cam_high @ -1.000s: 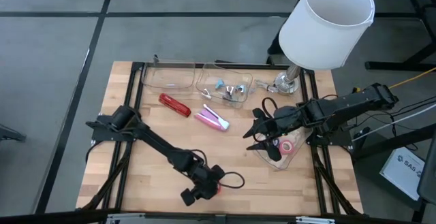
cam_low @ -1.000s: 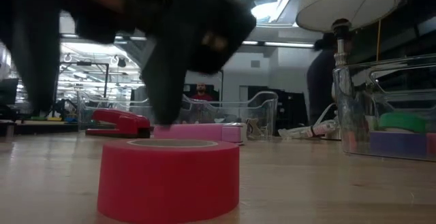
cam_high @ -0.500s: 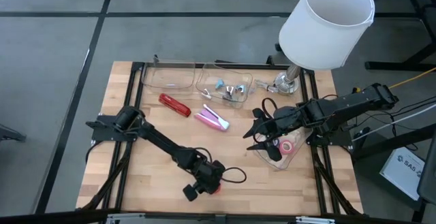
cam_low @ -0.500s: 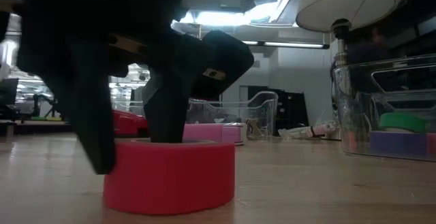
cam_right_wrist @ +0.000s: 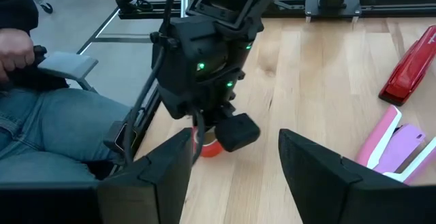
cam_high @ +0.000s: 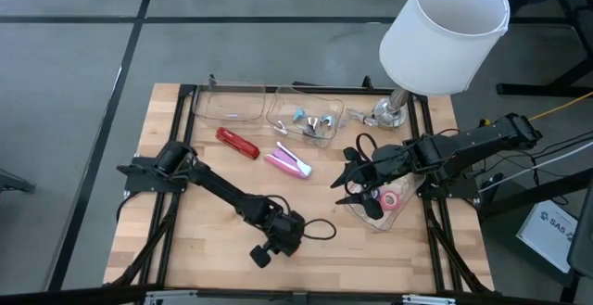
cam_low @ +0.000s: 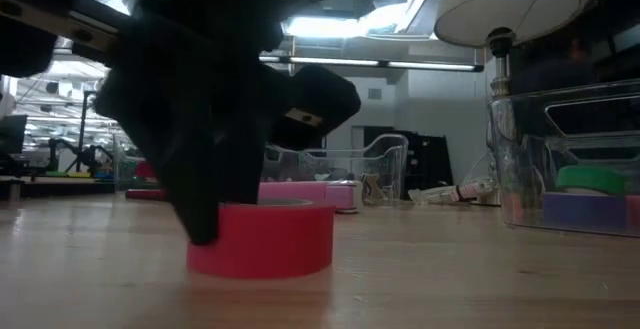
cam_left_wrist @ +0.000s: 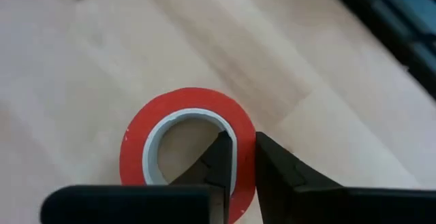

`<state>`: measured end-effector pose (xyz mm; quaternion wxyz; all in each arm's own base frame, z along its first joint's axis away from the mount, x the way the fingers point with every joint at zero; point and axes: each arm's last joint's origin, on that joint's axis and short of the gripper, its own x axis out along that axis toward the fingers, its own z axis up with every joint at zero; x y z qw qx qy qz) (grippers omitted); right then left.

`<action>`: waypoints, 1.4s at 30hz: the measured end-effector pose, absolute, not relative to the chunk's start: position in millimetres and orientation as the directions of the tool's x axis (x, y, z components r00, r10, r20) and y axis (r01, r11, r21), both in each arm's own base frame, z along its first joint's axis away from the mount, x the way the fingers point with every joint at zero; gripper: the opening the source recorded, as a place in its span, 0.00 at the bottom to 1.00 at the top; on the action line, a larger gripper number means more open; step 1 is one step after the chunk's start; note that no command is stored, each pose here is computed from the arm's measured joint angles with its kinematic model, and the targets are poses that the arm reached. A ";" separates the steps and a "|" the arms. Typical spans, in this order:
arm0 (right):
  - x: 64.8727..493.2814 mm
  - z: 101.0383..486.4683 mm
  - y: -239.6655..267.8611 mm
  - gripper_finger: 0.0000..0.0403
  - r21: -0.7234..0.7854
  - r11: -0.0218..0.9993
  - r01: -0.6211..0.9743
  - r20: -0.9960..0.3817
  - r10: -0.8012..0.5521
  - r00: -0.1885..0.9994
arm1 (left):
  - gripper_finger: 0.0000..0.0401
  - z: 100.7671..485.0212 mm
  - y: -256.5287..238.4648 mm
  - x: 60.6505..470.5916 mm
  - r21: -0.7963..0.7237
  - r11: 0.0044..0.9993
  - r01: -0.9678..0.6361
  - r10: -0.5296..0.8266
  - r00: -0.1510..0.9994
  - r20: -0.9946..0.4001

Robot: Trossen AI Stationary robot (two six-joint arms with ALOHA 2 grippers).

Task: Pick and place Stapler, Stapler remover, tape
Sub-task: Put the red tape into the bottom transparent bin

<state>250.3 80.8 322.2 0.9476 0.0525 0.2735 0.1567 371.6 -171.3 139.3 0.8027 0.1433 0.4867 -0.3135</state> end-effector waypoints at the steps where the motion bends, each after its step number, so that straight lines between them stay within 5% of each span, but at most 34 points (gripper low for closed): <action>1: 250.3 322.2 80.8 0.54 0.185 0.945 -0.268 -0.502 0.326 0.801 | 0.08 140.5 -169.7 372.2 -0.071 0.768 0.637 -0.359 0.335 -0.871; 16: 250.8 287.4 78.7 0.54 0.031 0.959 -0.280 -0.515 0.256 0.818 | 0.08 215.6 -124.5 335.1 0.113 0.865 0.489 -0.221 0.572 -0.790; 27: 255.1 258.6 66.4 0.54 -0.165 0.984 -0.071 -0.209 0.036 0.977 | 0.08 266.6 -64.4 286.0 0.217 0.949 0.229 -0.175 0.954 -0.241; 33: 257.3 262.3 49.2 0.54 -0.216 0.976 0.019 -0.035 -0.028 0.999 | 0.08 280.5 -43.1 287.2 0.253 0.956 0.149 -0.145 0.989 -0.035; 42: 268.4 274.9 25.8 0.54 -0.323 0.944 0.071 0.083 -0.046 0.995 | 0.09 283.5 -10.7 299.3 0.190 0.970 0.149 -0.171 0.980 0.100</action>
